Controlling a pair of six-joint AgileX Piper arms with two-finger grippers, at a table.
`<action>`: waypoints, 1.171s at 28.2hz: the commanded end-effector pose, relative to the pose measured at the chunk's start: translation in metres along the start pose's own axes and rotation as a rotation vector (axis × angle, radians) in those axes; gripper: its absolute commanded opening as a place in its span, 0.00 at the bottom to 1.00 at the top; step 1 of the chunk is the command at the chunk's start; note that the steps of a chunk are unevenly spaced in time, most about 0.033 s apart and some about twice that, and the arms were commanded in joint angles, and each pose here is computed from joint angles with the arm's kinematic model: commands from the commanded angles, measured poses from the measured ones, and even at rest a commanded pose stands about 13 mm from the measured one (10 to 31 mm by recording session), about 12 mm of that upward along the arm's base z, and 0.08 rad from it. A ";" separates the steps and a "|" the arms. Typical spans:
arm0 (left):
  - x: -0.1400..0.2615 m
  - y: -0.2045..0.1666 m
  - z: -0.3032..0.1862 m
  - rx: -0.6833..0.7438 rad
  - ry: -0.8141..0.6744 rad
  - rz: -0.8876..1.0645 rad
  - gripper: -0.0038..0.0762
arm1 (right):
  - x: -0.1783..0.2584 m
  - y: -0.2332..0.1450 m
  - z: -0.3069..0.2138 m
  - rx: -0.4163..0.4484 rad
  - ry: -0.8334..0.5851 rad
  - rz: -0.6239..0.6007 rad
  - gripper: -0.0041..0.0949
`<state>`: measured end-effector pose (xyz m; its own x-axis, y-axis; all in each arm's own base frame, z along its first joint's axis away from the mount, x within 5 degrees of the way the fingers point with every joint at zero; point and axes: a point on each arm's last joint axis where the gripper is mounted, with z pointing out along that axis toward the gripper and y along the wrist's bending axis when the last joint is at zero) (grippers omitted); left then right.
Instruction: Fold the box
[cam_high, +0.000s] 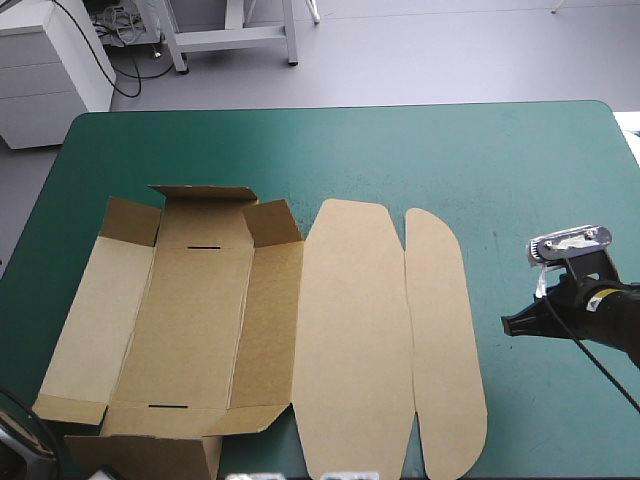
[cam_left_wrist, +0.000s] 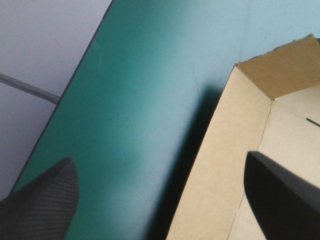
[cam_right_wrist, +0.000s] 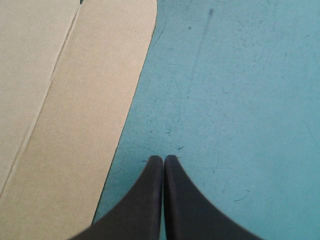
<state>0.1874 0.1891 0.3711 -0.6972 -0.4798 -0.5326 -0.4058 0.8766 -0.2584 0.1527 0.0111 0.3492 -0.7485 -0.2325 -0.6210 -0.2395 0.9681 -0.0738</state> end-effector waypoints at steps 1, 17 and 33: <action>0.002 -0.008 -0.016 -0.007 0.008 0.024 0.85 | -0.007 -0.002 -0.007 0.019 -0.076 -0.003 0.03; 0.053 0.005 0.046 0.135 0.230 0.110 0.80 | -0.008 -0.002 -0.007 0.022 -0.086 -0.016 0.03; 0.072 0.000 0.097 0.282 0.403 0.180 0.80 | -0.008 -0.002 -0.007 0.020 -0.079 -0.018 0.03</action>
<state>0.1896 0.1757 0.2464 -0.9186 -0.2990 -0.2584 -0.1977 0.9138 -0.3547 0.1532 0.0111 0.3497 -0.7391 -0.2493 -0.6258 -0.2516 0.9639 -0.0868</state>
